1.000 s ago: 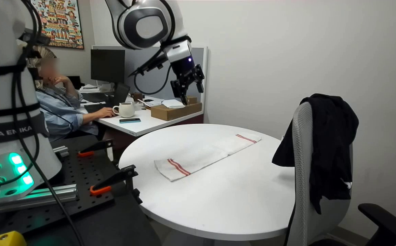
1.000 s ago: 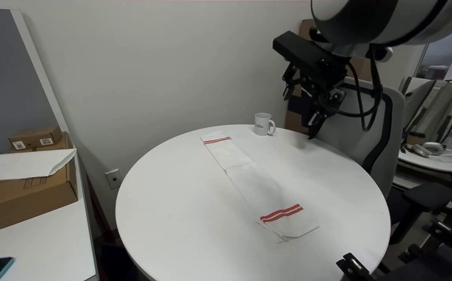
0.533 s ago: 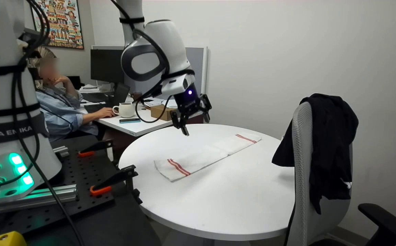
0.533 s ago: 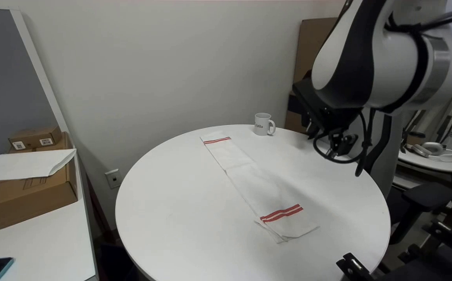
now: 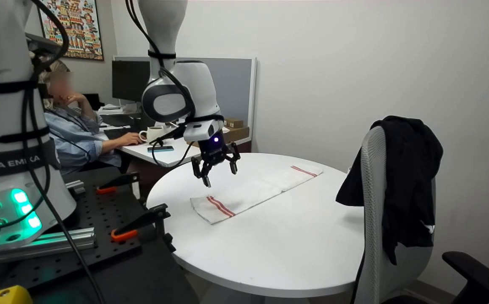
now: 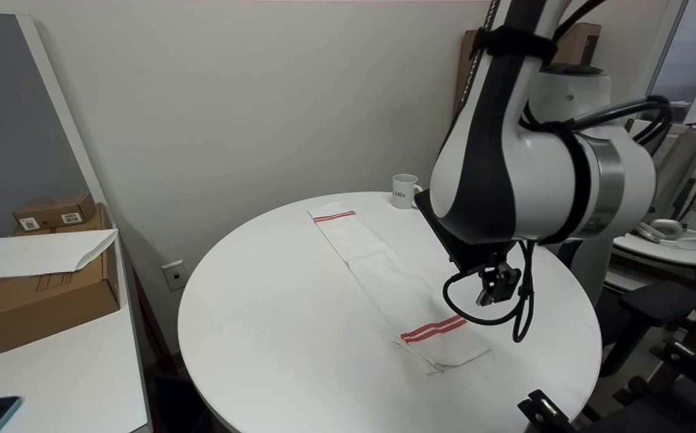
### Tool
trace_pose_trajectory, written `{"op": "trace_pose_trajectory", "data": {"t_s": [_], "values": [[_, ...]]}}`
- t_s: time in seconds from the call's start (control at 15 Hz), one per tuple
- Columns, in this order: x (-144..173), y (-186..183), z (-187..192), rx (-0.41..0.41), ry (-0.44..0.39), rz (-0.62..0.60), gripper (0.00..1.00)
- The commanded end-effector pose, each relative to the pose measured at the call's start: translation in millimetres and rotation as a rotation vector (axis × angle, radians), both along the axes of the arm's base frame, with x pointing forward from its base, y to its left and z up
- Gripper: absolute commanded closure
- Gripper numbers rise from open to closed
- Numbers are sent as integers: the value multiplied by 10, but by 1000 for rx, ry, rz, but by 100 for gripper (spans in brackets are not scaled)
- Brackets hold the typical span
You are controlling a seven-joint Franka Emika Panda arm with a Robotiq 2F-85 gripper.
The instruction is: Fold the red and white cloth neatly
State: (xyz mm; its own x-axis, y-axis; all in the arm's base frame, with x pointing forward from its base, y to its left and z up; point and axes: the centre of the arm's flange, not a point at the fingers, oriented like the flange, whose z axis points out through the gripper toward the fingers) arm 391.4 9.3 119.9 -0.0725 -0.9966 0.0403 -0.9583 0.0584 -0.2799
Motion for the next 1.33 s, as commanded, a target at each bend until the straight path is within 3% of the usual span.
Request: {"op": "trace_pose_trajectory", "data": {"t_s": [0.0,0.6,1.27], "values": [[64,83,-207,-9,1,-34,0],[-124,96,-702,-24,98,-35,0],[-39,151,-1086,-35,98,-6,0]]}}
